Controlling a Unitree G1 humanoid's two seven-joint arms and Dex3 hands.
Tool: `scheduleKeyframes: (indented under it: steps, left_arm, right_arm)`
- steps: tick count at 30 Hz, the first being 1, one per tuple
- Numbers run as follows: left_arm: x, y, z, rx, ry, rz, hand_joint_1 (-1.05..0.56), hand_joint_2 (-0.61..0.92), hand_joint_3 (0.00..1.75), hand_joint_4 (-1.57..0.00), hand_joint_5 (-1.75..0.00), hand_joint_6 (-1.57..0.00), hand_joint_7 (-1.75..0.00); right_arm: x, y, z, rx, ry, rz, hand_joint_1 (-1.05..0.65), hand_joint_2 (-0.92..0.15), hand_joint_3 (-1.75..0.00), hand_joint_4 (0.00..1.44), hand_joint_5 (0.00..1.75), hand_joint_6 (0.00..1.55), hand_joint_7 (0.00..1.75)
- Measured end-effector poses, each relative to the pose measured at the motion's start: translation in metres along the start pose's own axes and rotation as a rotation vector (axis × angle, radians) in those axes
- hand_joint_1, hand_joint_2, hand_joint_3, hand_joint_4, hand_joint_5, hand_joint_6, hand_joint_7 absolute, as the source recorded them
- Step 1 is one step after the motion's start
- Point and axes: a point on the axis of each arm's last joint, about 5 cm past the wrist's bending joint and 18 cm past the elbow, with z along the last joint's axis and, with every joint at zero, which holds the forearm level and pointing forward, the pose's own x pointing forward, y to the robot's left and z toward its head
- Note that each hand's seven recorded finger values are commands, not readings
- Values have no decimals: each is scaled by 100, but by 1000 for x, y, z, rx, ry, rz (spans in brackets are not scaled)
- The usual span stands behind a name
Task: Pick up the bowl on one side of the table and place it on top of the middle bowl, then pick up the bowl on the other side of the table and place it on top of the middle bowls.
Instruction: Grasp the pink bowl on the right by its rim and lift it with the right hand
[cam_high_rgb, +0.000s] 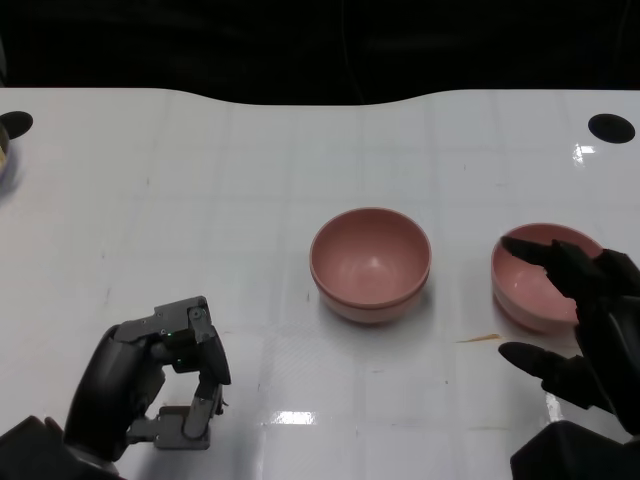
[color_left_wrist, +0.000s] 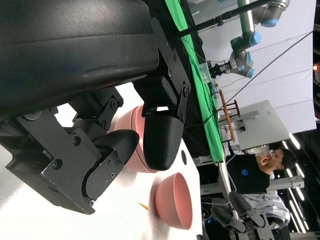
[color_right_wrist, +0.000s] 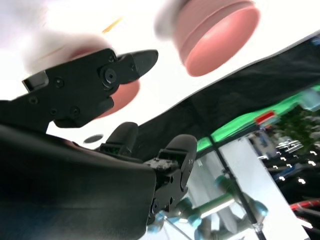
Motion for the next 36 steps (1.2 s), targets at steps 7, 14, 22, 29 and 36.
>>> scheduleKeyframes:
  steps: [7, 14, 22, 29, 36]
  left_arm:
    - [1, -1, 0, -2, -2, -2, -3, 36, 152, -94, -175, -82, -163]
    - [2, -2, 1, -1, 1, -4, -5, 38, 148, -94, -175, -81, -164]
    - [2, -1, 1, 16, 1, -7, -4, 39, 146, -93, -175, -80, -163]
    - [2, 0, 2, 16, -3, -3, -2, 38, 147, -93, -175, -81, -164]
    - [2, -1, 3, 12, -1, 1, -4, 38, 146, -93, -175, -82, -163]
  right_arm:
    - [11, -5, -3, -241, 21, 73, -49, -82, 0, 17, 70, 31, 25]
    - [24, 1, -18, -395, 73, 161, -50, -83, 0, 31, 54, 44, 11]
    - [36, 17, -32, -468, 92, 244, -44, -82, 0, 43, 39, 58, 6]
    - [45, 33, -40, -512, 80, 310, -36, -82, 0, 58, 27, 66, 4]
    - [50, 45, -48, -519, 4, 320, -15, -84, 0, 98, 84, 115, 5]
